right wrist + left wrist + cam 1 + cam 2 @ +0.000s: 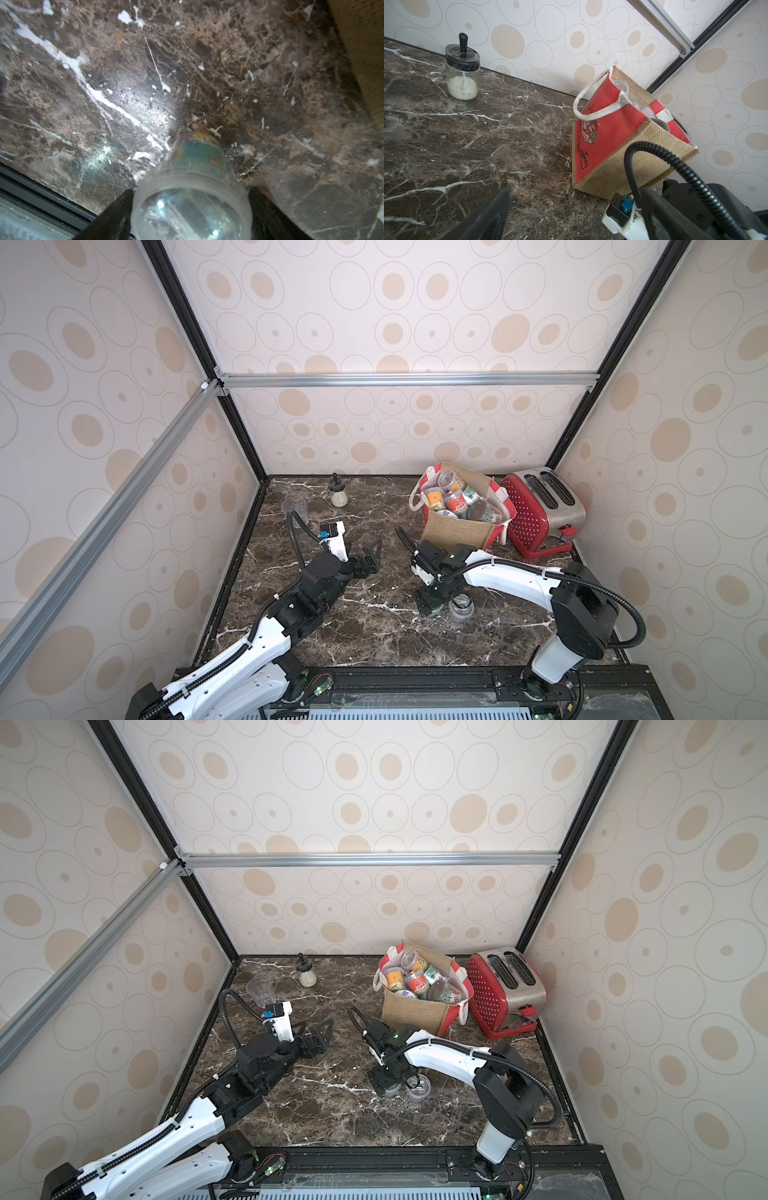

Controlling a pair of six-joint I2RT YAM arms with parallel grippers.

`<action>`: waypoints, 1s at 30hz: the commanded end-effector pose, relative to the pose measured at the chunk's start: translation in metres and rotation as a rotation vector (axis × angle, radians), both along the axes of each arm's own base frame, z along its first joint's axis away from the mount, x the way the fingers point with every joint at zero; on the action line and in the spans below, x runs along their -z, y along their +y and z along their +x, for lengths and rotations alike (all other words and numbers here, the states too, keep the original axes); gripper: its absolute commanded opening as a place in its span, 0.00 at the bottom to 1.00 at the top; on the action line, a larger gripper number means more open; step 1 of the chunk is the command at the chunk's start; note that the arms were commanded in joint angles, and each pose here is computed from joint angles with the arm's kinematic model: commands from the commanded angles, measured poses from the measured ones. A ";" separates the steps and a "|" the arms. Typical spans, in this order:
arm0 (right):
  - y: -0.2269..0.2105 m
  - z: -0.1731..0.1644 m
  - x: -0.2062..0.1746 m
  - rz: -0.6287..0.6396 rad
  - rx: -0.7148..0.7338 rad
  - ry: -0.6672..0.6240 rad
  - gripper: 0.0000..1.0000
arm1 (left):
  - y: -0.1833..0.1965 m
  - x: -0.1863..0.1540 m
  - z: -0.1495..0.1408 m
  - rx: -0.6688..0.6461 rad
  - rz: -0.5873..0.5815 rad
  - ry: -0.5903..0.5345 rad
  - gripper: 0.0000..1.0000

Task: Take out the seed jars from the canvas bag
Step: Place the seed jar at the center of the board, then pick up the seed jar from the canvas bag.

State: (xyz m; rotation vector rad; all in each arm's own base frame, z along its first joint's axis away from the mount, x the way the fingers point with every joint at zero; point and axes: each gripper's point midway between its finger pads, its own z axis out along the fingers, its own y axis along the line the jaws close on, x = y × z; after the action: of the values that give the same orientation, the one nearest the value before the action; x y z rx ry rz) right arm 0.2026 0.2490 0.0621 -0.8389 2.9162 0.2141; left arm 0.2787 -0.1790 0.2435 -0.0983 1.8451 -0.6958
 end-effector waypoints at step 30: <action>-0.090 0.093 -0.259 0.344 0.364 -0.586 1.00 | -0.091 -0.095 0.031 0.289 0.003 -0.101 0.98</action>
State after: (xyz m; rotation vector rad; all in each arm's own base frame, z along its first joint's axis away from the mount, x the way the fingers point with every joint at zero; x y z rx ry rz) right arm 0.2887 0.1631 0.3207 -0.2581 2.3075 0.3382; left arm 0.3107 -0.2588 0.3106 0.1409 1.8577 -0.8524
